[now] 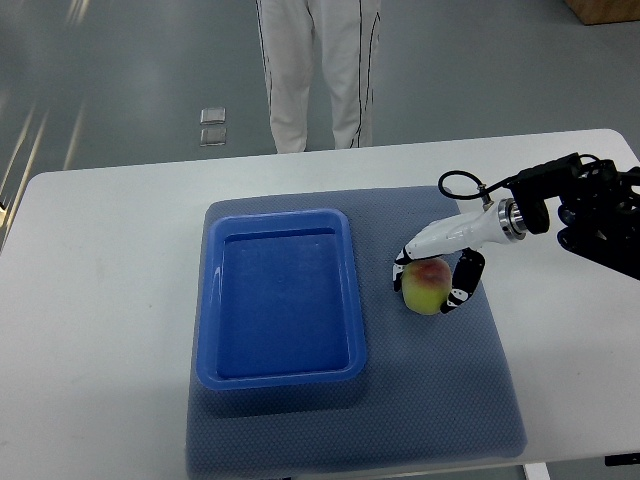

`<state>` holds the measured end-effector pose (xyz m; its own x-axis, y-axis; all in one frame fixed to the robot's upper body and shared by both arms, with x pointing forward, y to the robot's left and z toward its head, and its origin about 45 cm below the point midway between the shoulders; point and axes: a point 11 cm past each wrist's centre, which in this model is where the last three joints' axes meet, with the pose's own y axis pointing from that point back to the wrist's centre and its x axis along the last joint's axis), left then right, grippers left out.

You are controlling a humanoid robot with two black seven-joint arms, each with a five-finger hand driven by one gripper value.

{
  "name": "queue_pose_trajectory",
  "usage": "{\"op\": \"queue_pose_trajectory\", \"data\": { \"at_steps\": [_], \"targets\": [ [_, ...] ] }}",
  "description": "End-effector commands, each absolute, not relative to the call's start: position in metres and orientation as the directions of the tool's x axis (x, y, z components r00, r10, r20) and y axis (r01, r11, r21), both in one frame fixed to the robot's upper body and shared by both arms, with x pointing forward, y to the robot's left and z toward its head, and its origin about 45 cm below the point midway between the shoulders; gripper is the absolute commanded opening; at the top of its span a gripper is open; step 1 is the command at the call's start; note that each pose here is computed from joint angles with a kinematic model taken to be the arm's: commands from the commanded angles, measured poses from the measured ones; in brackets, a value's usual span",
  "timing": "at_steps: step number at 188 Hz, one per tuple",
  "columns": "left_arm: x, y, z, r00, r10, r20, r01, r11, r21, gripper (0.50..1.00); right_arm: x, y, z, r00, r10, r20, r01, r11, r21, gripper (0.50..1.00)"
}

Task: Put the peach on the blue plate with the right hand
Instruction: 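Lower the right hand onto the peach and close fingers around it, then carry the peach with the right hand over the blue tray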

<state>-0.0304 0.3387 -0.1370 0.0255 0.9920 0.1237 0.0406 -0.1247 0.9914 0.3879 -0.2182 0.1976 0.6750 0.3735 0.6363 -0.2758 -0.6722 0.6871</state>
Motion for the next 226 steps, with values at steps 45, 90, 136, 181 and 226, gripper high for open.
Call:
{"op": "queue_pose_trajectory", "data": {
  "at_steps": [45,90,136,181,226],
  "targets": [
    [-0.030,0.339,-0.137,0.027,0.992,0.124,0.040,-0.125,0.991,1.000,0.413,-0.200,0.243,0.593,0.378,0.711,-0.327,-0.694,0.642,0.670],
    [-0.031,0.340,-0.137,0.028,0.991,0.127,0.042,-0.128,0.991,1.000,0.415,-0.141,0.255,0.534,0.406,0.742,-0.271,-0.749,0.605,0.678],
    [-0.031,0.341,-0.137,0.027,0.991,0.130,0.042,-0.131,0.990,1.000,0.393,-0.069,0.241,0.507,0.429,0.748,-0.158,-0.807,0.570,0.684],
    [-0.031,0.341,-0.137,0.025,0.991,0.130,0.042,-0.131,0.991,1.000,0.380,-0.040,0.217,0.518,0.395,0.759,-0.130,-0.840,0.526,0.713],
    [-0.031,0.341,-0.137,0.025,0.991,0.130,0.042,-0.131,0.991,1.000,0.372,-0.036,0.202,0.523,0.355,0.775,-0.136,-0.863,0.486,0.746]
  ]
}}
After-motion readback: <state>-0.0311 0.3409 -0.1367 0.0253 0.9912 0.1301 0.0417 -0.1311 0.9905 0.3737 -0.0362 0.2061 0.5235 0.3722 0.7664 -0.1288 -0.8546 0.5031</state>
